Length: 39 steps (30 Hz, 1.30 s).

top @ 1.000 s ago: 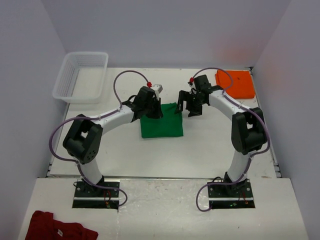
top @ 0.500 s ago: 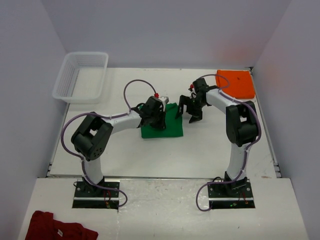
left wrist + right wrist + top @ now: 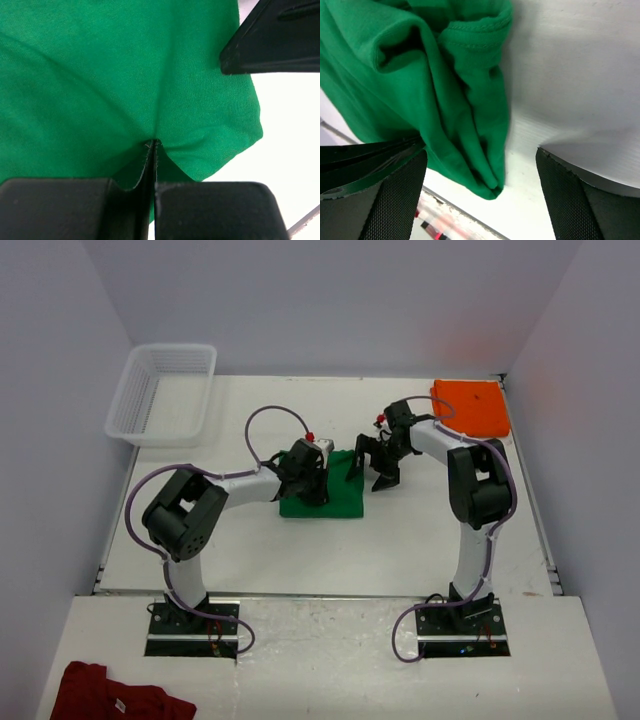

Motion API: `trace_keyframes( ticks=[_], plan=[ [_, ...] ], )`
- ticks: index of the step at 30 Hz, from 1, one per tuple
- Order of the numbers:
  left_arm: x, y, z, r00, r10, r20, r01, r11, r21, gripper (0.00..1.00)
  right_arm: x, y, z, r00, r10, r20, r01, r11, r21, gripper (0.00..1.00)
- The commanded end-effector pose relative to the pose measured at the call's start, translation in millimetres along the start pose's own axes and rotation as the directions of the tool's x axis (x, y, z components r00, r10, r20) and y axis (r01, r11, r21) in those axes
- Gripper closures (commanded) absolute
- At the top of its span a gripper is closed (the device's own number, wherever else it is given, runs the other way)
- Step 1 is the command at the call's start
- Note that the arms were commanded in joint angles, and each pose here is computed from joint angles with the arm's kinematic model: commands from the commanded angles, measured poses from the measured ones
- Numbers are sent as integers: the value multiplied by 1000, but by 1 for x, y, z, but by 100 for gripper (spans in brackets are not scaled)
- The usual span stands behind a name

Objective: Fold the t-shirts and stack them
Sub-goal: Put the neatly folded tshirt into the corner of the board with the right arm

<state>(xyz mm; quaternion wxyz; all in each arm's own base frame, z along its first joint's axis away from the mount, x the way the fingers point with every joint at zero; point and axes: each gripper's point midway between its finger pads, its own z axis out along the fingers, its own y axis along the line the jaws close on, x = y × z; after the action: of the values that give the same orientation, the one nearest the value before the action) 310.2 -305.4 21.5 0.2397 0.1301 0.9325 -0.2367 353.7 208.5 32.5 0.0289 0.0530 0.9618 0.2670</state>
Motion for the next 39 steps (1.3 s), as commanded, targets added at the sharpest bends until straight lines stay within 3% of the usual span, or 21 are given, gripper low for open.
trace_keyframes(
  ticks=[1, 32, 35, 39],
  plan=[
    [10, 0, 6, 1000, -9, -20, 9, 1000, 19, 100, 6, 1, 3, 1000, 20, -7, -20, 999, -33, 11],
    [34, -14, 1, 999, -12, -51, 17, 995, 94, 100, 9, 8, 35, 997, 64, -53, -69, 993, -99, 14],
    [36, -15, 1, 999, -10, -54, 15, 995, 96, 100, 11, 6, 35, 996, 79, -50, -83, 993, -87, 18],
    [35, -15, -1, 999, -5, -47, 10, 995, 97, 100, 19, 2, 37, 994, 96, -60, -100, 992, -76, 33]
  ],
)
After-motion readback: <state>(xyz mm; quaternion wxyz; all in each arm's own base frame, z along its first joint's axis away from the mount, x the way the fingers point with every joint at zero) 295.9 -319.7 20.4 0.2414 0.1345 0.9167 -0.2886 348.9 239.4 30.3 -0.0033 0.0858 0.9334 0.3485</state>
